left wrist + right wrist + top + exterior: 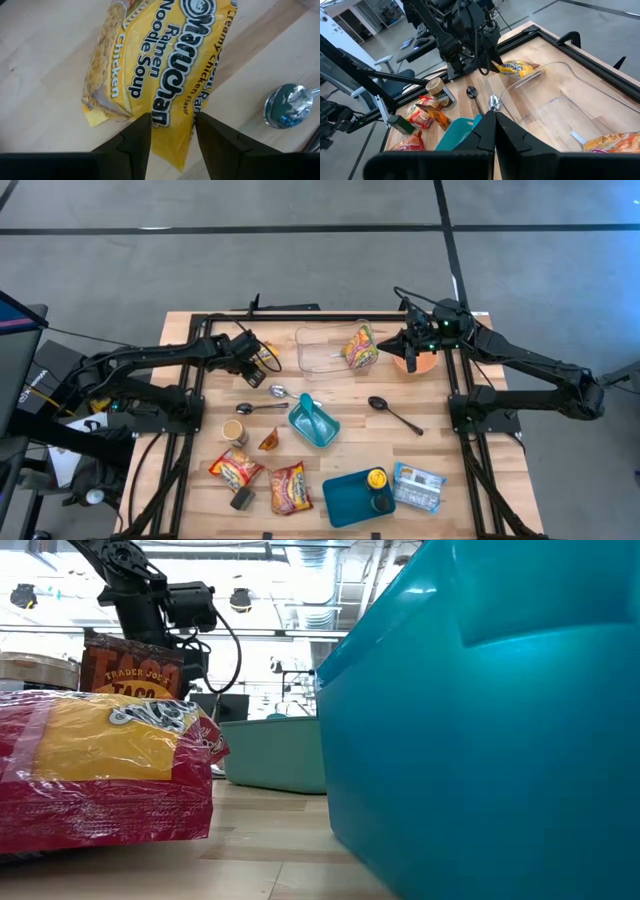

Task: Pick & Place Food Item
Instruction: Put the yellow noodle pack into the transparent bin

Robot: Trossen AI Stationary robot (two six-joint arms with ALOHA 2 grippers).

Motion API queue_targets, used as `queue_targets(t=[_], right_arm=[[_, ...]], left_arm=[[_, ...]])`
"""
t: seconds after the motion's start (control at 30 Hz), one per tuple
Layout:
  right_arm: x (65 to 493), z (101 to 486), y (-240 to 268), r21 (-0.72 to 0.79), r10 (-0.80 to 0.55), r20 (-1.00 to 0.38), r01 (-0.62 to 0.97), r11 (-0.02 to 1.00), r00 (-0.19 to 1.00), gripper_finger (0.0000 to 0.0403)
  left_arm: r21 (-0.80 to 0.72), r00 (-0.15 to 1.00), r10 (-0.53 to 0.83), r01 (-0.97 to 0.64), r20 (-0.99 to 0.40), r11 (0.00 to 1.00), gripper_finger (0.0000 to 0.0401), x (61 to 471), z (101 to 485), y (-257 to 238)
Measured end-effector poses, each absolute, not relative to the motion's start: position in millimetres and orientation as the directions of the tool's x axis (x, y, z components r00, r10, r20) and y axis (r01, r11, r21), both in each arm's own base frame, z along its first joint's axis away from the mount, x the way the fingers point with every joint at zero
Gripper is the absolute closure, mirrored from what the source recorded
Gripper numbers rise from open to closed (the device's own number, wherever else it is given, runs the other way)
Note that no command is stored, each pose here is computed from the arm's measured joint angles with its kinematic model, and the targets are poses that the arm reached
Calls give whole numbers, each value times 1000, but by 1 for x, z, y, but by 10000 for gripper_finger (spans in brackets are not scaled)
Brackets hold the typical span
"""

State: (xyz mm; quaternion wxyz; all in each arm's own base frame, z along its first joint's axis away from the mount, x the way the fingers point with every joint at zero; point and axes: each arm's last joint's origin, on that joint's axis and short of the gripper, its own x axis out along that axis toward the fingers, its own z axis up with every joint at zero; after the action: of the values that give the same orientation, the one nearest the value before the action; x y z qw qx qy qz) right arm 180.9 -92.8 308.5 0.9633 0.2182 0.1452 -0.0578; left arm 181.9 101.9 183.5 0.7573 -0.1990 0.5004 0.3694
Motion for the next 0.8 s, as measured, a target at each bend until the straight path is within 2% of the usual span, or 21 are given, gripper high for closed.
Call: queue_targets(t=[0.33,0.8], right_arm=[[181,308,-93,404,-48,-305,175,898,951,403],[181,308,-93,404,-48,-305,174,898,951,403]], left_arm=[[68,227,361,-759,-905,648,272,182,184,102],[66,228,359,-758,-905,648,331,182,184,102]])
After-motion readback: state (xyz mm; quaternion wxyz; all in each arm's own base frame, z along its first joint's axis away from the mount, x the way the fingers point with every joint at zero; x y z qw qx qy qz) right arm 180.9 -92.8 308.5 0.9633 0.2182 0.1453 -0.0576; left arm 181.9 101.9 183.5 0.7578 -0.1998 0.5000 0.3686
